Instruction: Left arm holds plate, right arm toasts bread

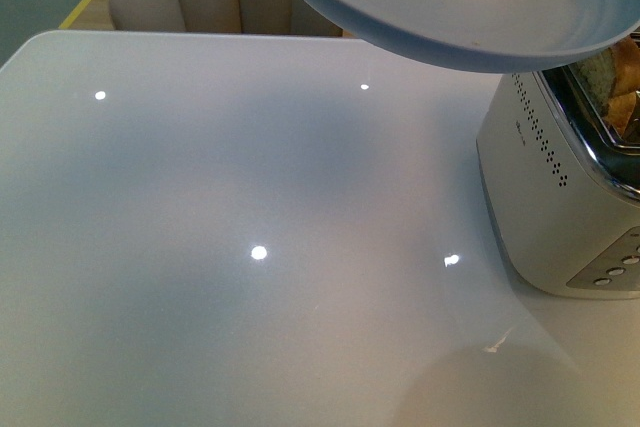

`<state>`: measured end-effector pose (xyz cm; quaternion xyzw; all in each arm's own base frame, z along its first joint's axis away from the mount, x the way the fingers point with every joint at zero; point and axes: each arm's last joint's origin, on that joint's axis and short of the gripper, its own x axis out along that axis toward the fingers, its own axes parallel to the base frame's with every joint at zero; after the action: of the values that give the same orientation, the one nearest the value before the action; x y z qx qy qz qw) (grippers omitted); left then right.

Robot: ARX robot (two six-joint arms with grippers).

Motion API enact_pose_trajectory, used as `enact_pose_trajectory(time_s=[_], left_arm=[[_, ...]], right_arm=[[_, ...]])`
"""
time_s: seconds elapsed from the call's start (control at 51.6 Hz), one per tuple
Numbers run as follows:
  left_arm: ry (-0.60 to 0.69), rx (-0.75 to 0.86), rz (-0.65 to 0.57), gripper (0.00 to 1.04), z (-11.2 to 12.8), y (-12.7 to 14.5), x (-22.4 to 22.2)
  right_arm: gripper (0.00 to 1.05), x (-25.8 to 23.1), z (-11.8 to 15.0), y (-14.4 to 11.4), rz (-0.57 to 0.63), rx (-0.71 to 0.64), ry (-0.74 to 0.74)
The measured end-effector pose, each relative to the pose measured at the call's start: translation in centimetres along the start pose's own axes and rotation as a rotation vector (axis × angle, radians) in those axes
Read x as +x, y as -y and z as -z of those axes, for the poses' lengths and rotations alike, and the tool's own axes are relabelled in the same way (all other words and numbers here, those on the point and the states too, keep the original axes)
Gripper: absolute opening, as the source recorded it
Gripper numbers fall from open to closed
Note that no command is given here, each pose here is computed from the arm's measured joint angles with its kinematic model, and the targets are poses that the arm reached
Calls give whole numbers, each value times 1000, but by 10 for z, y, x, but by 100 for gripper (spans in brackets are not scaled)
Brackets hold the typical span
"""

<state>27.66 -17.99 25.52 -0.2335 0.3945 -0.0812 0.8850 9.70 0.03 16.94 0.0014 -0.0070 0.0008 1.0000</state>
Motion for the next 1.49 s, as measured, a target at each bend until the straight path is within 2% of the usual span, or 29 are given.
enact_pose_trajectory(time_s=[0.213,0.271,0.349,0.562,0.659,0.833,1.007,1.123,1.278,1.491], left_arm=[[8,-6,1,3,0,0,0],[137,-137,100,3,0,0,4],[219,-316,241,3,-5,6,3],[193,-388,270,3,-8,4,-1],[192,-398,252,3,-16,-10,-5],[221,-404,177,3,-34,-53,-13],[218,-396,51,3,-40,-114,-13],[200,-394,-16,3,-34,-154,-11],[164,-424,-109,3,-10,-215,4],[155,-416,-182,3,18,-261,22]], right_arm=[[96,0,0,0,0,0,0],[96,0,0,0,0,0,0],[96,0,0,0,0,0,0],[96,0,0,0,0,0,0],[96,0,0,0,0,0,0],[96,0,0,0,0,0,0],[96,0,0,0,0,0,0],[96,0,0,0,0,0,0],[96,0,0,0,0,0,0],[96,0,0,0,0,0,0]])
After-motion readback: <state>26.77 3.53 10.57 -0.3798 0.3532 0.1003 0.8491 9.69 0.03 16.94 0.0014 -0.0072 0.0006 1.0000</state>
